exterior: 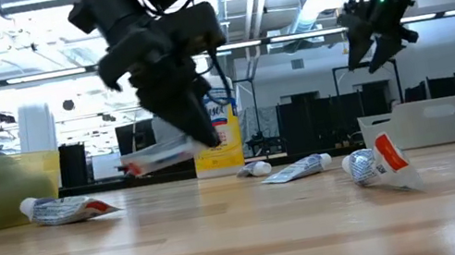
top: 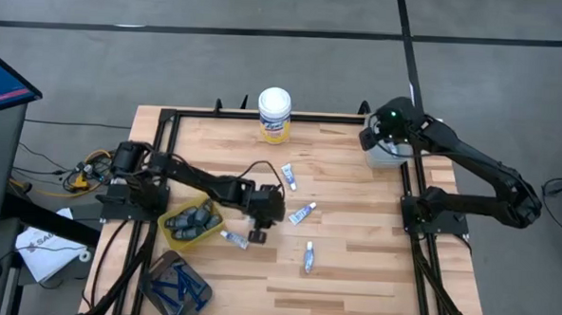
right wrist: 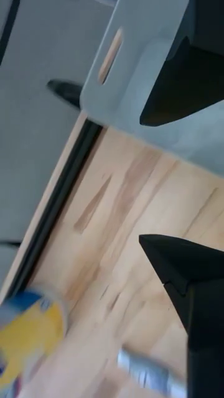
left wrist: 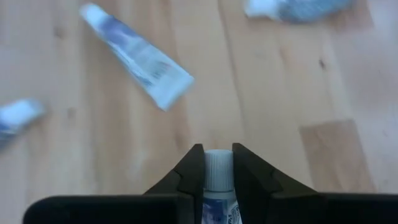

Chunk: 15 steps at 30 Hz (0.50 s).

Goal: Pick & Place Travel size toiletries
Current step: Put the white toothpaste into the gray bin

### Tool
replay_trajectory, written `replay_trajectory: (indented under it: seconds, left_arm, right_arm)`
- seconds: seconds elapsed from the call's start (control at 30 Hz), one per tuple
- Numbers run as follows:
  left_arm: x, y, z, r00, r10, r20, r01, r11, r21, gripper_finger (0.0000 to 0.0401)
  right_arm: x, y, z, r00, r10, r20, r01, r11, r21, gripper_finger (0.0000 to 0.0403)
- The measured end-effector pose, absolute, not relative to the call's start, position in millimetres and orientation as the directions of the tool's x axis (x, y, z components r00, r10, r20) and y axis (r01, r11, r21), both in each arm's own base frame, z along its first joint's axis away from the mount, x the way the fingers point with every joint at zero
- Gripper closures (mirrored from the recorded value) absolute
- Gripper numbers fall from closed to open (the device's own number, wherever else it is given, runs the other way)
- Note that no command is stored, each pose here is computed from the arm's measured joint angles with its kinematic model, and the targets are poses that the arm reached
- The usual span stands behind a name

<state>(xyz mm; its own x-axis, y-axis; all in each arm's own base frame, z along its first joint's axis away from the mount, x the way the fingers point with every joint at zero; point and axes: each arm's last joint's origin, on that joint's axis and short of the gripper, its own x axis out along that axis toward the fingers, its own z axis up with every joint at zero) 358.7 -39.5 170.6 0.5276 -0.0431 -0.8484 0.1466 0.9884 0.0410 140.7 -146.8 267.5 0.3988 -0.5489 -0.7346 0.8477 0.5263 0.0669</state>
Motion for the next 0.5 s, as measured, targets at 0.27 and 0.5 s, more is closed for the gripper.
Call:
replay_trajectory:
  seconds: [0.27, 0.5]
  left_arm:
    - [366, 7, 218, 0.663, 0.038, -0.748, 0.000, 0.999, 0.051, 0.0349]
    - [340, 38, 296, 0.851, 0.148, -0.503, -0.120, 0.989, 0.088, 0.0349]
  right_arm:
    - [133, -131, 298, 0.638, -0.530, -0.559, 0.729, 0.649, 0.216, 0.0112]
    - [133, -114, 320, 0.781, -0.487, -0.390, 0.596, 0.769, 0.232, 0.0112]
